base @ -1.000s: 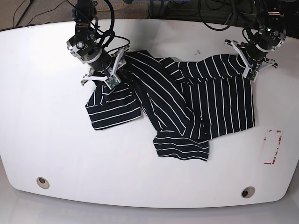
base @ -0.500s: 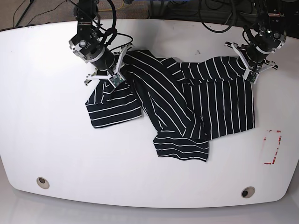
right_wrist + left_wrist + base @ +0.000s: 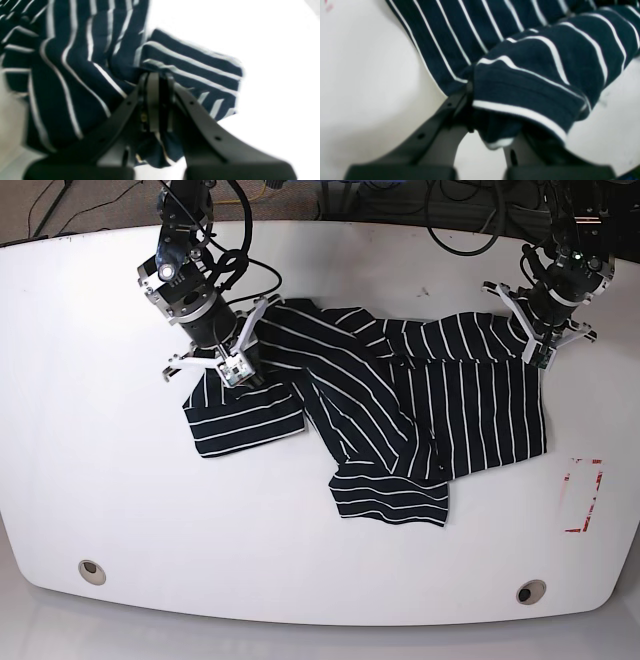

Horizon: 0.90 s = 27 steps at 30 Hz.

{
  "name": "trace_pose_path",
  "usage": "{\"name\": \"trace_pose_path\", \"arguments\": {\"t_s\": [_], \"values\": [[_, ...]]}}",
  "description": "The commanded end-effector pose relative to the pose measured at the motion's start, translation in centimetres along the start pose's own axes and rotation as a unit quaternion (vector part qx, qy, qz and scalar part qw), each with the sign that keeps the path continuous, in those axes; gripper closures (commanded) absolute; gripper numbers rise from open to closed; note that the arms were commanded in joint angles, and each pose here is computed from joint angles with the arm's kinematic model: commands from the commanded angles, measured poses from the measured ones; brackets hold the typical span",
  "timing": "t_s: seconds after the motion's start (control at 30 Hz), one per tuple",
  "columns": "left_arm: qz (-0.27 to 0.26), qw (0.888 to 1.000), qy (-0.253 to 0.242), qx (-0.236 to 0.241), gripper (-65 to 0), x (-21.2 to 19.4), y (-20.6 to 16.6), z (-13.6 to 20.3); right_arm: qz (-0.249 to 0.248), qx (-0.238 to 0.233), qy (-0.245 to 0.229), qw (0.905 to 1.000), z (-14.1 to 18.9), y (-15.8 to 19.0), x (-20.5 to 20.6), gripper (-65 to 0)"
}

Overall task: Layout the t-shirt on the table in an organized manner, then fold the t-shirt properly
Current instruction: 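Lift the shirt and drag it toward the table edge with both grippers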

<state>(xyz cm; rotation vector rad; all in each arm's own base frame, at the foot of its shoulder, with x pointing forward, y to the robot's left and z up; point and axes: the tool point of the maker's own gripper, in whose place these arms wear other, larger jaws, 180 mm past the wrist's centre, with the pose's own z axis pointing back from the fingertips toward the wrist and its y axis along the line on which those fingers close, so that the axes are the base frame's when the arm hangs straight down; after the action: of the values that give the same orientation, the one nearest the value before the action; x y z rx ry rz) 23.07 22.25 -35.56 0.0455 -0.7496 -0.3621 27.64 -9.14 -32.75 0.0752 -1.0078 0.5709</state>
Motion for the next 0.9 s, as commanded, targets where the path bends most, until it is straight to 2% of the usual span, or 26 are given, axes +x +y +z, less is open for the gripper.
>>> {"name": "trace_pose_path", "arguments": {"t_s": [0.0,0.27,0.43,0.67,0.87], "values": [[-0.005,1.0,-0.015,0.02,0.0,0.8,1.6,0.8,-0.002,-0.018,-0.034,0.9993,0.1,-1.3,2.0,0.0],[0.001,0.998,-0.034,0.061,0.0,2.2,4.7,1.5,-0.007,-0.051,-0.048,0.9975,0.0,-4.1,3.1,0.0],[0.003,0.995,-0.043,0.088,0.0,2.8,6.8,2.3,-0.014,-0.076,-0.074,0.9943,-0.1,-6.0,5.1,0.0],[-0.04,0.992,-0.079,0.085,0.0,6.3,7.7,2.4,0.004,-0.106,-0.105,0.9888,-0.7,-9.1,9.6,0.0],[-0.053,0.985,-0.132,0.1,0.0,10.8,9.0,2.8,0.02,-0.13,-0.12,0.9839,-0.6,-11.8,13.0,0.0]]}}
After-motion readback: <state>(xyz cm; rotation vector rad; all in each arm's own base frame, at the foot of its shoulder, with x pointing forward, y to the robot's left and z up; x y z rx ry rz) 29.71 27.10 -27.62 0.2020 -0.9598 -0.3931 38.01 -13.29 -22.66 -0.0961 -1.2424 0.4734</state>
